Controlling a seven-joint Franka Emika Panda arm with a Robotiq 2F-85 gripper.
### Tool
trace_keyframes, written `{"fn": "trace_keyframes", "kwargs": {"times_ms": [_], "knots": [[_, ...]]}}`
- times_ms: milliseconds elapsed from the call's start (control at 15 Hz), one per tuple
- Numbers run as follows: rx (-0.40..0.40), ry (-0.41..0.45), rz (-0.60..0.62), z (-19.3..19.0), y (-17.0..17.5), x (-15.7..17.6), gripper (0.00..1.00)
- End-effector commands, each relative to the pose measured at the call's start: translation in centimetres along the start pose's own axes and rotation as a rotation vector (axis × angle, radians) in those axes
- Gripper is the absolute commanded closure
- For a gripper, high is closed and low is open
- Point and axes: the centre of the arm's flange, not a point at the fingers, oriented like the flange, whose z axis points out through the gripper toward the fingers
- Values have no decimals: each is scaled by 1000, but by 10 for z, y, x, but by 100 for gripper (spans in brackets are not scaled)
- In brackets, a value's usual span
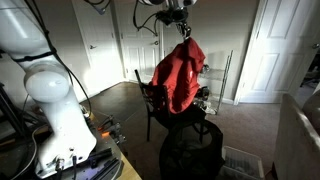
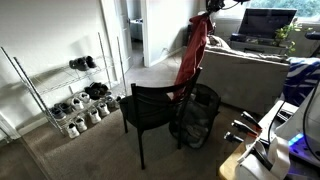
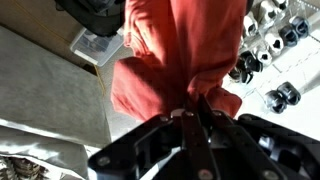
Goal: Put the towel in the black laundry bag.
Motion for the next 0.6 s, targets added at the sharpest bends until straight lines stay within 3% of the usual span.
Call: {"fn": "trace_keyframes", "kwargs": {"times_ms": [0,200,533], "knots": [[43,57,186,6,-12,87,98],[41,113,318,8,-13,116,98],[-60,148,392,8,-10,145,98]]}}
